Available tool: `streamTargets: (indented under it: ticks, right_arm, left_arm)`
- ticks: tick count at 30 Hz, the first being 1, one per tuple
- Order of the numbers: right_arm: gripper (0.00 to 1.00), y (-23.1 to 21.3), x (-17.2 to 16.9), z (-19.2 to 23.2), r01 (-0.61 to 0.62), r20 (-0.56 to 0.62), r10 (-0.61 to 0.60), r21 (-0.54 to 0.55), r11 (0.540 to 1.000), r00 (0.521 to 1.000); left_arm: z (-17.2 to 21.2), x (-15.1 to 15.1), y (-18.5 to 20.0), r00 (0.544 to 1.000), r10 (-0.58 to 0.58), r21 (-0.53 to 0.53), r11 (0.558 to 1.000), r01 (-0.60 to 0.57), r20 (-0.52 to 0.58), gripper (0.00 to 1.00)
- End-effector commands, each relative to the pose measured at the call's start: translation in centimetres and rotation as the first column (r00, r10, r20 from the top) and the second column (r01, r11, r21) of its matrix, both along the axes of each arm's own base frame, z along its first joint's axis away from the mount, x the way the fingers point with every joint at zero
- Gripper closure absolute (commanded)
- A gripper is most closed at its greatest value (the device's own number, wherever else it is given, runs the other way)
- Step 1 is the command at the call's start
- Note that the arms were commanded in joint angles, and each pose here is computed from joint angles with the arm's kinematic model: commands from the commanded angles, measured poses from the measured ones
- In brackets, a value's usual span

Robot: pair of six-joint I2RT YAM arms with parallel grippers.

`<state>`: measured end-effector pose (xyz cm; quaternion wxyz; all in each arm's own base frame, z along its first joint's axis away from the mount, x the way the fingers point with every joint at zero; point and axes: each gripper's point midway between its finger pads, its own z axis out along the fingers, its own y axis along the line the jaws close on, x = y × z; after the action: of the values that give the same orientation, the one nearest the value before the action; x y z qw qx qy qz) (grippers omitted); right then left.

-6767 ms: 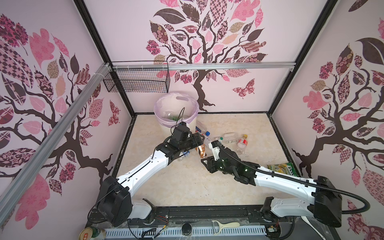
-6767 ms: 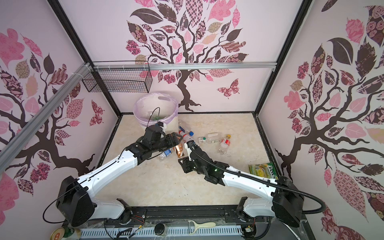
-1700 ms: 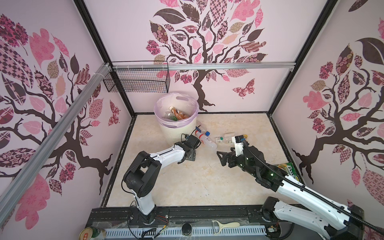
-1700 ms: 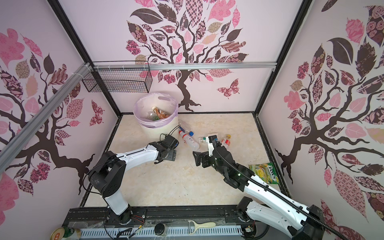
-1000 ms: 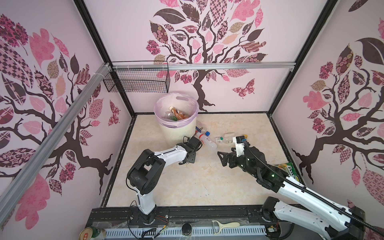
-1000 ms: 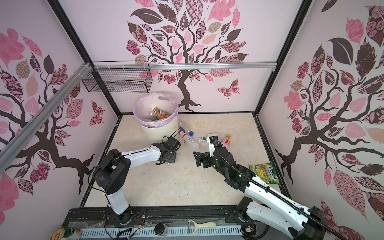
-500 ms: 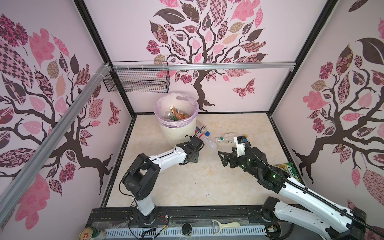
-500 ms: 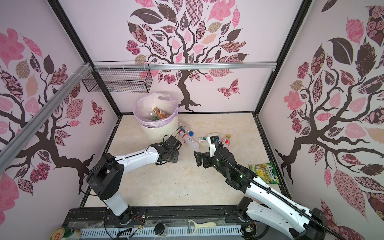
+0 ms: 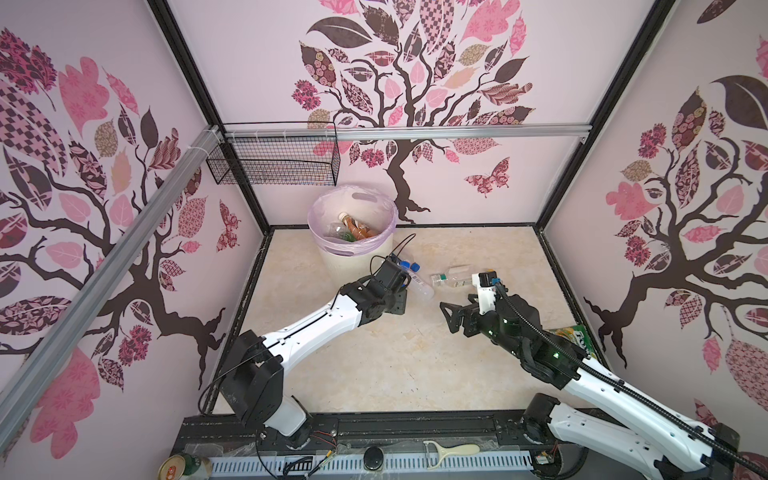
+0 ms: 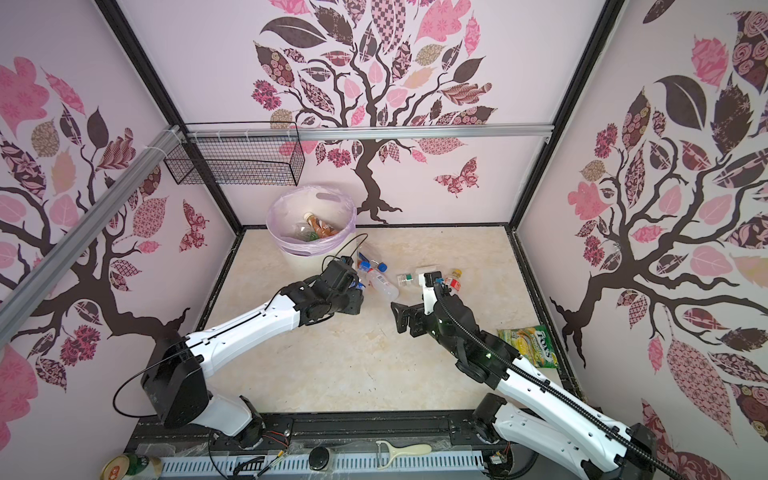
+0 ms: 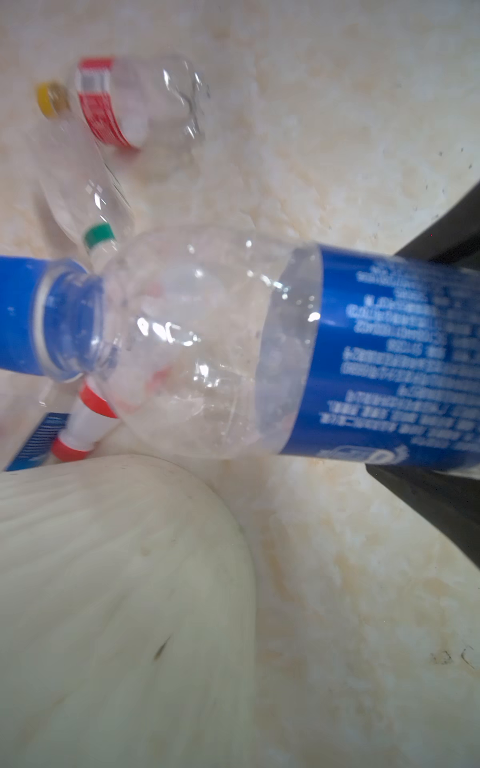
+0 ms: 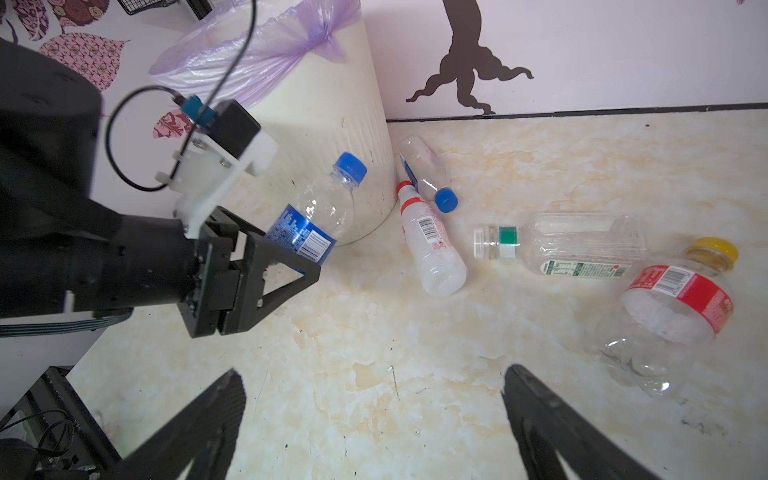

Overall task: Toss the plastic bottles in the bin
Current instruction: 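Lift the blue-labelled bottle with left gripper up over the bin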

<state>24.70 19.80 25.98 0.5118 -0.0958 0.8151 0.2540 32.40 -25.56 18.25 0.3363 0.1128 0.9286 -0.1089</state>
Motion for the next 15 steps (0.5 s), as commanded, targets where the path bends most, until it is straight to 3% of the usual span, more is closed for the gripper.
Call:
streamTargets:
  ticks: [1,9,15]
  right_arm:
    - [0.00,-0.1,0.3,3.7,-0.002,0.075,0.001,0.011,1.000,0.997]
    - [0.00,1.8,1.2,10.5,-0.062,0.174,0.053,0.044,0.997,0.983]
    - [0.00,3.3,1.6,14.1,-0.108,0.204,0.080,0.127,0.986,0.976]
  left_arm:
    - [6.0,0.6,-0.5,0.993,-0.021,-0.065,0.997,0.029,0.116,0.41]
    - [16.0,1.4,-0.7,0.949,-0.052,-0.110,0.990,0.090,0.311,0.41]
    - [24.1,3.1,0.3,0.870,-0.041,-0.037,0.997,0.068,0.491,0.41]
